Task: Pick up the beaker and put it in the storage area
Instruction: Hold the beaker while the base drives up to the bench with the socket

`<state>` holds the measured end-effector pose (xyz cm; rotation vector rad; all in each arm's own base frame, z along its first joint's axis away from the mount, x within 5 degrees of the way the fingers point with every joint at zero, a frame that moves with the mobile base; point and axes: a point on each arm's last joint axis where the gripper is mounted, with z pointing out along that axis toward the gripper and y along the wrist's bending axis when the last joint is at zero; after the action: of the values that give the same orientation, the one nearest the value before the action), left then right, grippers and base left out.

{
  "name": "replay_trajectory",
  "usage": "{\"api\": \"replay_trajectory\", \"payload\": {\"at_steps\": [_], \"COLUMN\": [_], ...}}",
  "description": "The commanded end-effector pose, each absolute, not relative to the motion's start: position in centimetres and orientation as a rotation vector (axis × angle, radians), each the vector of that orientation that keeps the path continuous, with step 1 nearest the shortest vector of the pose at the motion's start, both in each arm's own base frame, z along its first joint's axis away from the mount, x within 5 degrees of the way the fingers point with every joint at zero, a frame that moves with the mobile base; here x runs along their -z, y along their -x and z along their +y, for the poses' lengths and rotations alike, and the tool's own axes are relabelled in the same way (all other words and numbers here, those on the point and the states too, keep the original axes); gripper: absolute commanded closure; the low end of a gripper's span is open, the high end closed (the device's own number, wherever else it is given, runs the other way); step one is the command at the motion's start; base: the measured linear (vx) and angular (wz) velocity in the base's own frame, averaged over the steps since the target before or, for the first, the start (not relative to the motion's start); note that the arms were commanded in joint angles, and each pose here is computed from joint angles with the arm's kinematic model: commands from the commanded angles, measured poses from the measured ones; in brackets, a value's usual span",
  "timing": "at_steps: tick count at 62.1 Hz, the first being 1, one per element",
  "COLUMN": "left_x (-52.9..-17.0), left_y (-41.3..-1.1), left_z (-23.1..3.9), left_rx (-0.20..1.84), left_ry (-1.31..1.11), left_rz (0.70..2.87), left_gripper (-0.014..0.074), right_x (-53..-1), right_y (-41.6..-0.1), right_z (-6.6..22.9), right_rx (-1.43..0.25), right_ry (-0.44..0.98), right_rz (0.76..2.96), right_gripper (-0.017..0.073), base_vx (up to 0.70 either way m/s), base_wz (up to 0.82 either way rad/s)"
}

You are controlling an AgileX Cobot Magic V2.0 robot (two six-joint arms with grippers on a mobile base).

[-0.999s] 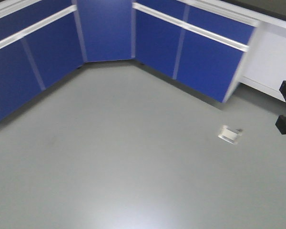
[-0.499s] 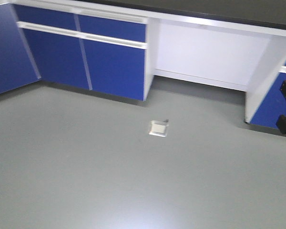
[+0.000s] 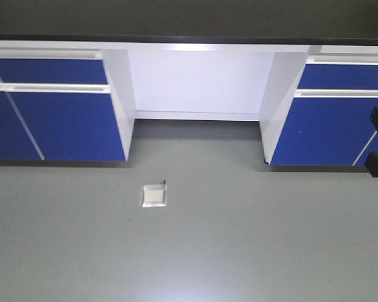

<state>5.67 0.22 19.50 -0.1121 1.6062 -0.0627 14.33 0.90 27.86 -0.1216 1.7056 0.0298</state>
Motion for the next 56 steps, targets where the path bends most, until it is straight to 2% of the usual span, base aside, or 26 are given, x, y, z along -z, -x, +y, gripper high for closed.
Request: {"api": "replay_trajectory", "payload": {"at_steps": [1, 15, 56], "left_x": [-19.63, -19.63, -19.63], "left_y": [-5.62, -5.62, -5.62], "left_z": [0.07, 0.07, 0.07], "left_rx": [0.089, 0.089, 0.089], "left_ry": [0.101, 0.101, 0.101], "left_rz": [1.526, 1.526, 1.526], "left_gripper": [0.0602, 0.0602, 0.0602], "right_x": [-29.4, -29.4, -29.4], "right_y": [-14.42, -14.42, -14.42], "right_z": [1.23, 1.23, 1.24], "right_rx": [-0.056, -0.056, -0.056], "right_ry": [0.15, 0.15, 0.15], "right_rz": [1.616, 1.616, 1.615], "right_gripper": [0.0567, 0.0567, 0.0567], "base_vx": [0.32, 0.35, 0.4], "base_wz": [-0.32, -0.18, 0.03]}}
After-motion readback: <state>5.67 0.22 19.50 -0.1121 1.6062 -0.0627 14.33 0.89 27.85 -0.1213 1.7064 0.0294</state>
